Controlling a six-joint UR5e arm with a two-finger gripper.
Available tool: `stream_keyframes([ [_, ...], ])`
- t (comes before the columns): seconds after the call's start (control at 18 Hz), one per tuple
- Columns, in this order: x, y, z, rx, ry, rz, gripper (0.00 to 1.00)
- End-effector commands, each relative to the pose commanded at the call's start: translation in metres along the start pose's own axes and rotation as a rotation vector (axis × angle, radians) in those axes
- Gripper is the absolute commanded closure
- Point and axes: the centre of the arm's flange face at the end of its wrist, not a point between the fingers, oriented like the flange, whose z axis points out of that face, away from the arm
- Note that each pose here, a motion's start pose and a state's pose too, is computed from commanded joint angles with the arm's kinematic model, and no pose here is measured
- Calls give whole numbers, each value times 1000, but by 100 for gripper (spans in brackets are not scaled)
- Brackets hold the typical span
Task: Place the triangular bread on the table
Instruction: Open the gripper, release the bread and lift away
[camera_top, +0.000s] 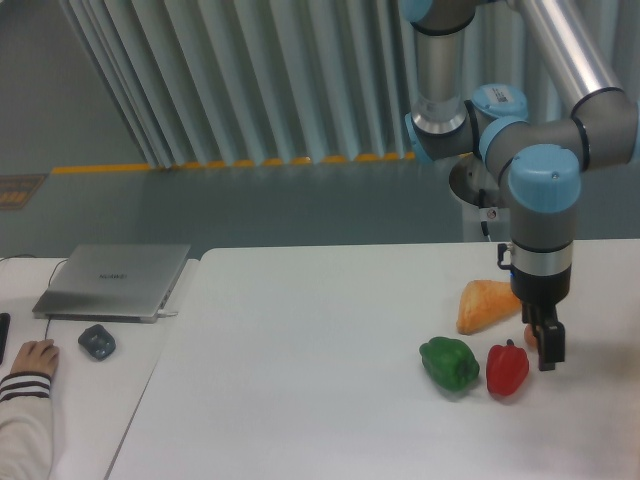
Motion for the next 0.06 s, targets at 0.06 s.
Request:
stream_keyframes([
  [0.06, 0, 1, 0, -9, -1, 0, 0],
])
